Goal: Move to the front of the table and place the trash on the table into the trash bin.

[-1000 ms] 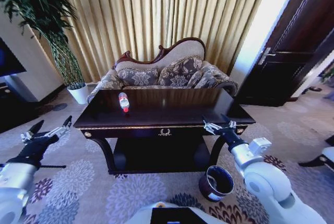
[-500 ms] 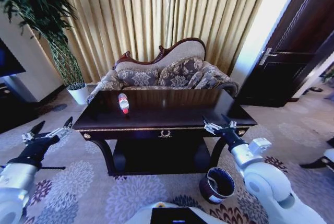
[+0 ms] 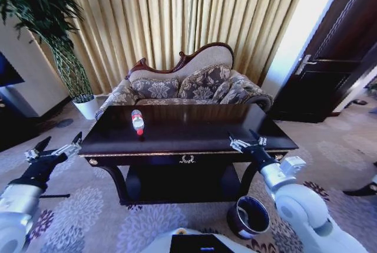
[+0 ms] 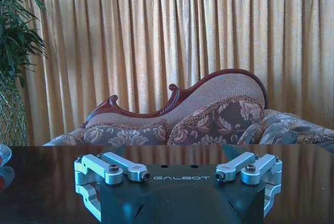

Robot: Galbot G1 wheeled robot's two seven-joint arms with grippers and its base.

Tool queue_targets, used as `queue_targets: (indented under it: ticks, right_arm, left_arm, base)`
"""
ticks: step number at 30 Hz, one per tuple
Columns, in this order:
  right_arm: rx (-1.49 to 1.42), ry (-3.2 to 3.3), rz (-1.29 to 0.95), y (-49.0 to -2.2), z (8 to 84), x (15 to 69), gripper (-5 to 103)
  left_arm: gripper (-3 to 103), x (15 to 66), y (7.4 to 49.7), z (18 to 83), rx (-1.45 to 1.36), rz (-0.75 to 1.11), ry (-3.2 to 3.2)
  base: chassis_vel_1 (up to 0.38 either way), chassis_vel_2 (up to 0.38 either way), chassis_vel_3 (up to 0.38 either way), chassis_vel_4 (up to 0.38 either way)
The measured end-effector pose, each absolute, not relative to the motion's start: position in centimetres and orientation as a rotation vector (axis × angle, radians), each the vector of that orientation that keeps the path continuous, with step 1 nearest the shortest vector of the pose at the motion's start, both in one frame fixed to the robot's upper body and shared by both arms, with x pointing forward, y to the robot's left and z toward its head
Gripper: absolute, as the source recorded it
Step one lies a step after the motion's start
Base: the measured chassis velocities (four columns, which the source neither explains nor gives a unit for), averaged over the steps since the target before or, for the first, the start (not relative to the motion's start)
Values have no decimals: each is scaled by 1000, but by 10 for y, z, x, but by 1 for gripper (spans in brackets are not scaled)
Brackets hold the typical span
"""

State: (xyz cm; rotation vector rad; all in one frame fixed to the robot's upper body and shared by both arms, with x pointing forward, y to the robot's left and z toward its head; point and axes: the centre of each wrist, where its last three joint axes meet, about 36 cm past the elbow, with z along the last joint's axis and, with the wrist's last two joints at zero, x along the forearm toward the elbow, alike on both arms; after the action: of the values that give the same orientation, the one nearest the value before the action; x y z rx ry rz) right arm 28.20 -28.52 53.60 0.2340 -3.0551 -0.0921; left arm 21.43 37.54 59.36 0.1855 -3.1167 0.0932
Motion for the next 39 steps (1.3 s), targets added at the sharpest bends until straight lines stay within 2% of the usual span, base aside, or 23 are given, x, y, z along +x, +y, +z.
queue_targets:
  ticks: [24, 29, 39]
  right_arm:
    - [244, -3029, -87, -280, 534, 269, 100]
    - [231, -3007, -86, -281, 530, 263, 100]
    - [164, -2971, -84, -285, 526, 258, 100]
  left_arm:
    - [100, 224, 376, 600, 123, 60, -3141]
    - [100, 259, 390, 599, 171, 34, -3128]
    - [100, 334, 379, 589, 151, 20, -3038]
  base:
    - [-60, 62, 64, -53]
    - [0, 0, 0, 0]
    - [0, 0, 0, 0]
